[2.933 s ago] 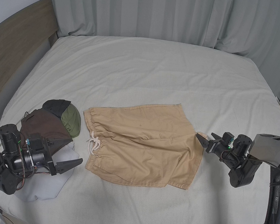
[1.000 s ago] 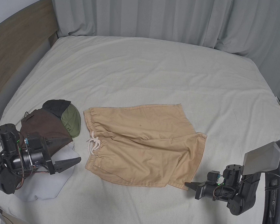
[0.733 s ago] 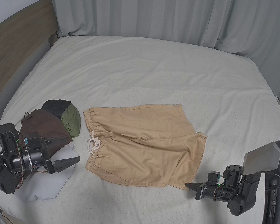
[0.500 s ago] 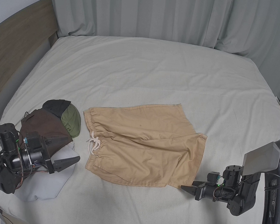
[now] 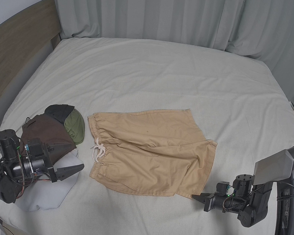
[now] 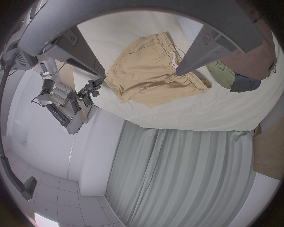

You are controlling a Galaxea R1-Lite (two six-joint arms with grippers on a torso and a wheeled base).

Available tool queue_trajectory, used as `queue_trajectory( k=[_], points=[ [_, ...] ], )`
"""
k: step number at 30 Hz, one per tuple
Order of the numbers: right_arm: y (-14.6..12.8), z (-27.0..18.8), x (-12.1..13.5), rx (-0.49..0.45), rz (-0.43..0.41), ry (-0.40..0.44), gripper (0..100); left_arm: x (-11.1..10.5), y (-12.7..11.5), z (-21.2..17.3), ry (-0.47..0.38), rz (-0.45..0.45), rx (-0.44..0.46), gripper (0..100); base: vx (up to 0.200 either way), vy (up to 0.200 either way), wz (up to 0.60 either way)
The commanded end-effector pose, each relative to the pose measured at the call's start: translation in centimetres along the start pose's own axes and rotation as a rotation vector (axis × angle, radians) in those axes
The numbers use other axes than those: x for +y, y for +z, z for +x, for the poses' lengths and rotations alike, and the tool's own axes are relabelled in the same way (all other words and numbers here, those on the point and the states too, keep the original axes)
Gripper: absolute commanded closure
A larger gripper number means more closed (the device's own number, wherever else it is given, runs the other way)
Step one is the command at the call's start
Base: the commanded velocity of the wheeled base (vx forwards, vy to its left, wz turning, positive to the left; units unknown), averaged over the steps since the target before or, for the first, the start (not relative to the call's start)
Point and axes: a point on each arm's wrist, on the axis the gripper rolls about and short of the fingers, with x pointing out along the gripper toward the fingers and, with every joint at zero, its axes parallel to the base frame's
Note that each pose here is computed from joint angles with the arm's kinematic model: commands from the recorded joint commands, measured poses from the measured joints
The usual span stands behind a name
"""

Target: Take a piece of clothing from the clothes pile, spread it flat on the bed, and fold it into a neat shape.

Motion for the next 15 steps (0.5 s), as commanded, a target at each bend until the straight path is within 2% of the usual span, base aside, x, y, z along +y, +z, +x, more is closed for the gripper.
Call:
queue_trajectory(
  k=[1, 8, 15],
  points=[
    [-0.3, 0.1, -0.1, 0.008, 0.004, 0.001, 100, 0.0, 0.0, 0.0, 0.001, 0.0, 0.0, 0, 0.0, 0.0, 0.0],
    [-0.2, -0.1, -0.2, 0.004, 0.006, -0.005, 100, -0.2, -0.4, 0.0, -0.007, -0.017, 0.014, 0, 0.0, 0.0, 0.0],
    [-0.1, -1.9, -0.2, 0.009, 0.023, -0.03, 100, 0.4, -3.0, 0.5, -0.009, -0.099, 0.077, 0, 0.0, 0.0, 0.0]
  ],
)
